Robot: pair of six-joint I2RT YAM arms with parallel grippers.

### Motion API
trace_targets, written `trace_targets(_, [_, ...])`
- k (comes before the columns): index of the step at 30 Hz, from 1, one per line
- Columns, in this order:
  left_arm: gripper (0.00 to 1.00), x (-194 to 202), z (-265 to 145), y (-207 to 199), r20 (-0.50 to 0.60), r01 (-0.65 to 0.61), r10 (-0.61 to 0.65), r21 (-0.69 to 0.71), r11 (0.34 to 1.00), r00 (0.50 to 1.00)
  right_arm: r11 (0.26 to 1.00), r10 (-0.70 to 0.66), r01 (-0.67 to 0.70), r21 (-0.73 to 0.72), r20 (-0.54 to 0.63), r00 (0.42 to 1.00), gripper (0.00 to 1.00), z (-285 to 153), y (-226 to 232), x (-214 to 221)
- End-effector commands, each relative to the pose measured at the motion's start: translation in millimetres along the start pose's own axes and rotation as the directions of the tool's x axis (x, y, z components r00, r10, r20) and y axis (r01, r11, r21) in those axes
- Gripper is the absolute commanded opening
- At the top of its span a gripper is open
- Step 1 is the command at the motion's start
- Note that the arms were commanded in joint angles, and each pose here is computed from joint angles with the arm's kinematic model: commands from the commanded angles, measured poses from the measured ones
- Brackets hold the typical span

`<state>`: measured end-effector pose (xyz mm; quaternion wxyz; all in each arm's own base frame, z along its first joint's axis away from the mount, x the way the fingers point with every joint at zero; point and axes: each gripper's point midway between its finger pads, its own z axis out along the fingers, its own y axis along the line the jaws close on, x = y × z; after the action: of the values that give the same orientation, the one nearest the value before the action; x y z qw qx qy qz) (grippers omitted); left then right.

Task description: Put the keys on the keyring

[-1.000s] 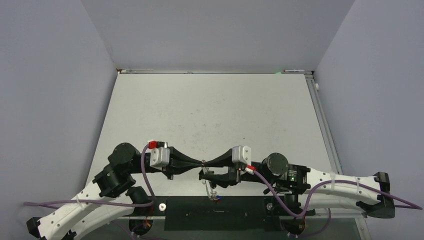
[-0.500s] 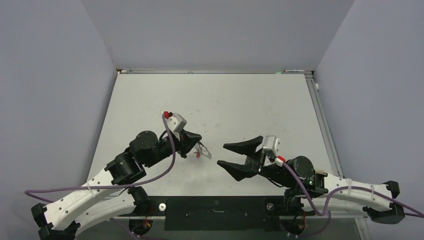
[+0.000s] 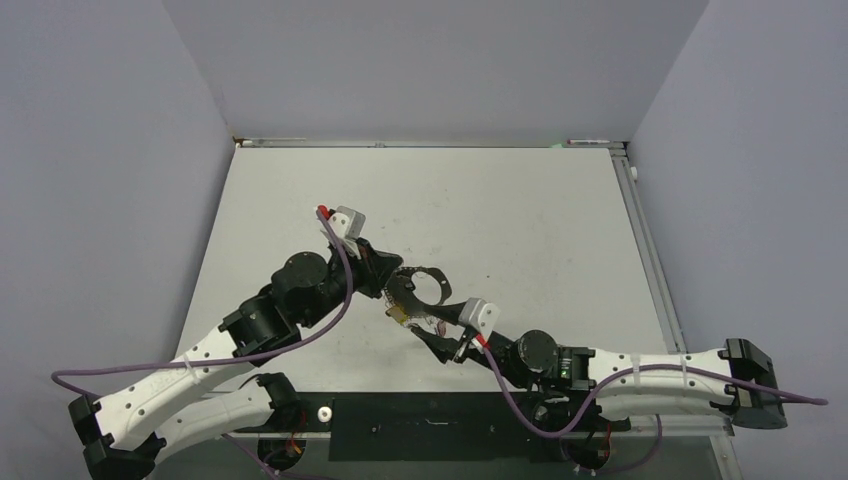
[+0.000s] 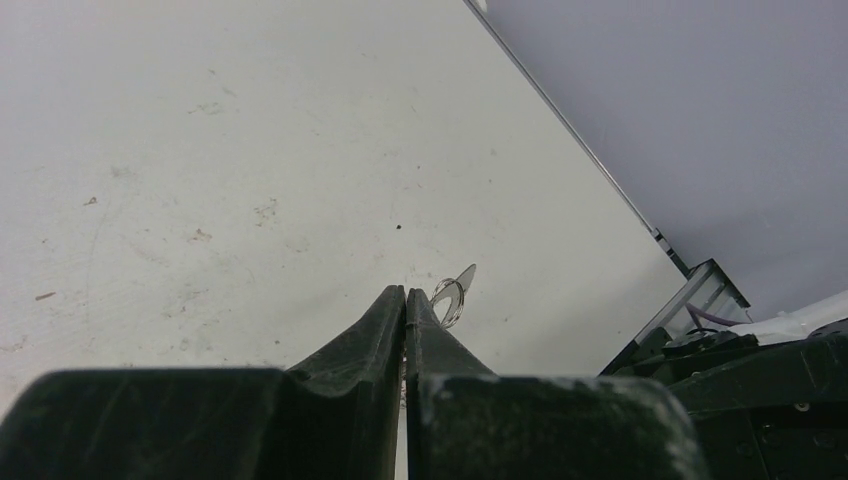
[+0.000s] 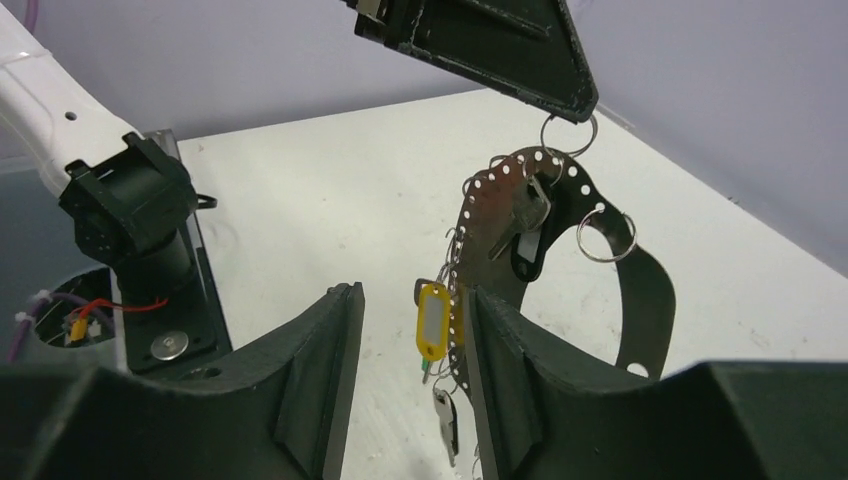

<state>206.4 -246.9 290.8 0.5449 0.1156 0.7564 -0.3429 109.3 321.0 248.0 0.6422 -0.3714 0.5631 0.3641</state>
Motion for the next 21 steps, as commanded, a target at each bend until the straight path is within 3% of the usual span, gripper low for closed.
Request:
trace_targets(1, [0.0,-46.1,-9.2,-21.9,0.124,0.103,-0.111,0.067,0.992,0.986,0.997,-0.054,0.046,0.057,0.131,0.99,0.42,4.9,-10.2,-31.7])
trace_targets(11, [0.0,-51.2,-17.1,-36.1,0.157,0.16,-0.187,0.169,0.972,0.97,0.994,-0.077,0.066,0.082,0.146,0.986,0.41,15.1,-11.3,-26.3])
trace_targets(21, [0.0,-48.9,-18.1,-37.4,0.141,0.188,-0.213,0.172,0.967,0.967,0.988,-0.115,0.098,0.118,0.145,0.983,0.41,27.7,-17.3,-23.1])
